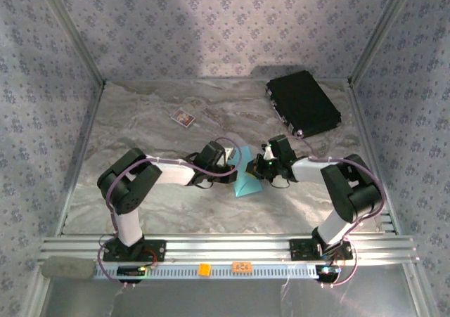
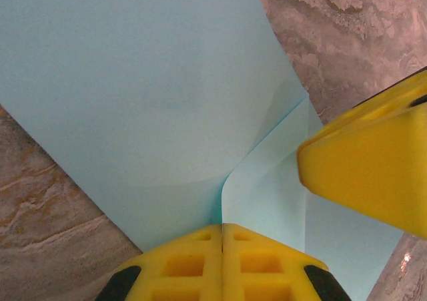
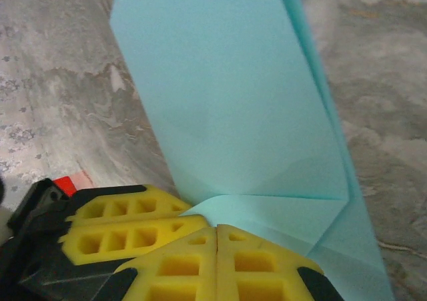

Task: Fold a paper plane with a square sheet of paper (pick it up from the middle)
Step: Fold the triangle a second time at the center of the table.

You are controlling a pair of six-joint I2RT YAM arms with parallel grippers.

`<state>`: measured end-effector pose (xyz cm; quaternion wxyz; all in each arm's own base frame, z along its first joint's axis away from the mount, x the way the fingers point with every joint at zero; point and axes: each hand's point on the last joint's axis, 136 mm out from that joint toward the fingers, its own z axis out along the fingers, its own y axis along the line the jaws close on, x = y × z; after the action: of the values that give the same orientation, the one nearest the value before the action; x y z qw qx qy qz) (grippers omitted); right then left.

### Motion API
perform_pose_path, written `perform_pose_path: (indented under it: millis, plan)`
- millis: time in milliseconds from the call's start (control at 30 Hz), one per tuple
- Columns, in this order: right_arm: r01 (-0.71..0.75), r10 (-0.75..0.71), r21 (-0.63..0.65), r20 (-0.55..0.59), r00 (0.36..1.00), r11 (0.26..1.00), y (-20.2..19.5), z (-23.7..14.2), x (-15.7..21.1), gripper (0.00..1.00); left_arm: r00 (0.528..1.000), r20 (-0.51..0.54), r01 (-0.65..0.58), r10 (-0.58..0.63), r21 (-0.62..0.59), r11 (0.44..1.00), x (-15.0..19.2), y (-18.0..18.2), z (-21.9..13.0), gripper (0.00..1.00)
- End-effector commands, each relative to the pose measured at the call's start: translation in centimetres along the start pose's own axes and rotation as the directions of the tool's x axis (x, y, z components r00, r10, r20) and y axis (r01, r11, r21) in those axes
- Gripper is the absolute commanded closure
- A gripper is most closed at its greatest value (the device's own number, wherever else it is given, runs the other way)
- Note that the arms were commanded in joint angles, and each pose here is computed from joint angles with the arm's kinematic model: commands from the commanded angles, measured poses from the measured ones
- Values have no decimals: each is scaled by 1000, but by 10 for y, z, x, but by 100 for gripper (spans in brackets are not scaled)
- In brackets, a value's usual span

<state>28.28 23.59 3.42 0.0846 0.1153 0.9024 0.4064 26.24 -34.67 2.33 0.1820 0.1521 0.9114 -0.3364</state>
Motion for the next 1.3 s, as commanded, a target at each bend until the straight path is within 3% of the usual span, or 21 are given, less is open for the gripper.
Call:
perform_pose_path:
  millis: [0, 233, 433, 567, 733, 967, 1267]
  plan:
    - [-47, 49, 57, -42, 998, 997, -28, 8, 15, 100, 999, -47, 8, -10, -50, 999, 10, 13, 2, 98]
    - [-108, 111, 131, -13, 994, 985, -56, 6, 25, 100, 1000, -26, 5, -6, -43, 999, 2, 7, -5, 92]
    - [-119, 117, 122, 17, 993, 985, -44, 3, 22, 100, 999, 46, 1, 1, -43, 999, -24, -10, -28, 76]
    - [-142, 138, 127, 38, 990, 982, -40, 7, 22, 100, 997, 75, -1, 7, -69, 998, -35, -15, -46, 72]
    - [-168, 161, 135, 66, 985, 976, -39, 10, 21, 100, 996, 89, 8, -8, 1, 1000, -37, -32, -59, 77]
    - [-180, 172, 141, 68, 983, 974, -42, 10, 22, 100, 999, -42, 31, -25, 156, 987, -12, -58, -43, 92]
    - [-175, 168, 143, 61, 984, 974, -42, 12, 23, 100, 982, -181, 93, -56, 199, 976, 3, -64, -16, 93]
